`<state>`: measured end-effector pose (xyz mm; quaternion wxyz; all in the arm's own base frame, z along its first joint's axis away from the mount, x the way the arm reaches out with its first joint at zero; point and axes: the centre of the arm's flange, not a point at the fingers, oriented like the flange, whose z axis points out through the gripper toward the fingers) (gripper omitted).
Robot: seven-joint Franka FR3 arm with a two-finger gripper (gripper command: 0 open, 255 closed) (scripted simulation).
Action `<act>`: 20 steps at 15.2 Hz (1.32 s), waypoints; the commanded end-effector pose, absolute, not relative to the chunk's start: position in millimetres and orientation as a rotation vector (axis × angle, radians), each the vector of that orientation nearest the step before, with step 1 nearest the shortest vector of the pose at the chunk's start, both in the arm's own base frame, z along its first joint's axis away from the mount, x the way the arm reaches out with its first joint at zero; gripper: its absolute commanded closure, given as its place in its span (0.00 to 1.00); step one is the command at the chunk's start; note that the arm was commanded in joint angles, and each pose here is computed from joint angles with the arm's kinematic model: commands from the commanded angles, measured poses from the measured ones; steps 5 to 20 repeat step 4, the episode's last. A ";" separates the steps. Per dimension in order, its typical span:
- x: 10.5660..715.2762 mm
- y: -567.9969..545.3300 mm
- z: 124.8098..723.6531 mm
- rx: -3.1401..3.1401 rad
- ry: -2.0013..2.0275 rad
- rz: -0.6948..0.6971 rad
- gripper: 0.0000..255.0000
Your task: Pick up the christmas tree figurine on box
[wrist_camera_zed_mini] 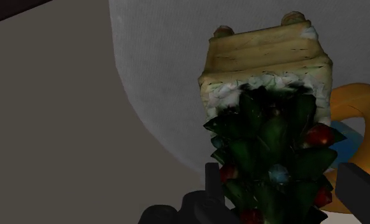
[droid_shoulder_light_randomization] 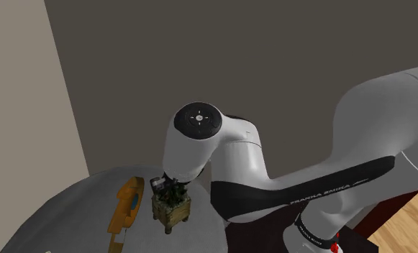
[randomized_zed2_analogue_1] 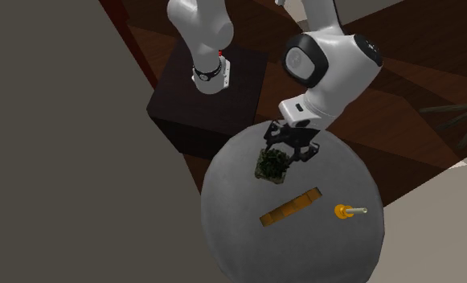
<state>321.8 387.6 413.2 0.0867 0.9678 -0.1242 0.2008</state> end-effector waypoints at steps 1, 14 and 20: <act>321.3 388.1 424.6 2.884 -0.370 0.600 1.00; 321.3 388.1 430.6 2.884 -0.370 0.600 1.00; 321.3 388.1 430.6 2.884 -0.370 0.600 1.00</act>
